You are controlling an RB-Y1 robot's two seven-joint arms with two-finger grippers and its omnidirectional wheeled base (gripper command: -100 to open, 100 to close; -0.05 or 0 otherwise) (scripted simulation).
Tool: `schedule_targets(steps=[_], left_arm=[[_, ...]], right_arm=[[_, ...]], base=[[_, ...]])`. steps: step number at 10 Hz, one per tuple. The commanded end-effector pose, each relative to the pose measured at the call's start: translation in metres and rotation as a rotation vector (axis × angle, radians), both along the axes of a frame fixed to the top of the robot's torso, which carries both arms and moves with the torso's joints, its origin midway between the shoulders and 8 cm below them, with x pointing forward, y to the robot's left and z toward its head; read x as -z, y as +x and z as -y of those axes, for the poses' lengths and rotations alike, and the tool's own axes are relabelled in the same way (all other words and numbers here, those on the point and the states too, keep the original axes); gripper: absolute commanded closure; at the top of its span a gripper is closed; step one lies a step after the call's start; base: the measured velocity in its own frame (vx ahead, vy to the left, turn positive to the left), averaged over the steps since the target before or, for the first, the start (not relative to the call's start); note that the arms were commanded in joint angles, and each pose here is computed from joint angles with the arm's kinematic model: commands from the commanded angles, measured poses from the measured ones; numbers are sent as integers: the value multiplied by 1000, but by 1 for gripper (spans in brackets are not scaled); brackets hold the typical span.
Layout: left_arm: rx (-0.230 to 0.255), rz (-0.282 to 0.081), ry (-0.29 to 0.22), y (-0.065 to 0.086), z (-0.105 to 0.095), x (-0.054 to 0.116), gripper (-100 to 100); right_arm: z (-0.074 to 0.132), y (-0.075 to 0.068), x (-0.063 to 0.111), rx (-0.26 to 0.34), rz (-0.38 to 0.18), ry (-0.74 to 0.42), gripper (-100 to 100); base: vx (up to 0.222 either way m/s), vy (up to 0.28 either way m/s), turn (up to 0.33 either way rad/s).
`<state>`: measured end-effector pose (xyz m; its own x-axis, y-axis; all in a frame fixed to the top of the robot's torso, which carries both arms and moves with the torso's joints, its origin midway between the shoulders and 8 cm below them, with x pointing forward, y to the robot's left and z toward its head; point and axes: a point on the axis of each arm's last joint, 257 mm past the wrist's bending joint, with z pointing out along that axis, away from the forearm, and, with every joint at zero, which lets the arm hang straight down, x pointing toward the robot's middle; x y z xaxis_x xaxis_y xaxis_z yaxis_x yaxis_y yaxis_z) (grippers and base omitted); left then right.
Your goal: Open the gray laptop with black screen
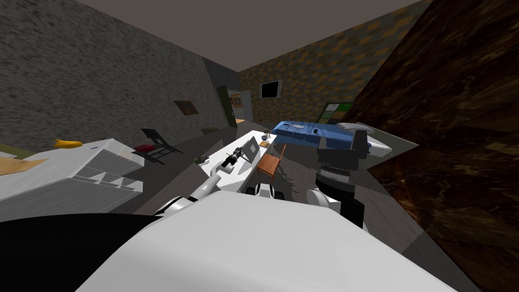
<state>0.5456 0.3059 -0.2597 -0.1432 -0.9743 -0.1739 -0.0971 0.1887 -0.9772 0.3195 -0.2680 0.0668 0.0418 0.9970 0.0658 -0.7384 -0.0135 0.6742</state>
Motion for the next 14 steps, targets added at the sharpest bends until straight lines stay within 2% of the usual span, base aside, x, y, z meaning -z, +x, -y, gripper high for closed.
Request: schedule_targets(steps=[1,2,3,5,6,10,12,13,14], left_arm=[[2,-24,-2,-3,3,11,100],[2,-24,-2,-3,3,11,100],[-12,-36,-35,-2,1,15,100],[-12,-36,-35,-2,1,15,100],[-40,-12,-25,11,-19,-7,-100],[-120,-11,-19,35,-60,-40,-100],[-147,-9,-20,42,-74,-52,-100],[-137,-9,-20,42,-67,-47,-100],[-140,-11,-20,42,-68,-47,0]], right_arm=[[0,0,0,0,0,0,0],[0,0,0,0,0,0,0],[0,0,0,0,0,0,0],[0,0,0,0,0,0,0],[0,0,0,0,0,0,0],[0,0,0,0,0,0,0],[0,0,0,0,0,0,0],[0,0,0,0,0,0,0],[0,0,0,0,0,0,0]], base=[[-4,3,-15],[0,0,0],[-20,14,-64],[-16,12,-53],[-72,11,-158],[-128,8,-195],[-119,2,-141],[-39,0,-14],[-11,0,3]])
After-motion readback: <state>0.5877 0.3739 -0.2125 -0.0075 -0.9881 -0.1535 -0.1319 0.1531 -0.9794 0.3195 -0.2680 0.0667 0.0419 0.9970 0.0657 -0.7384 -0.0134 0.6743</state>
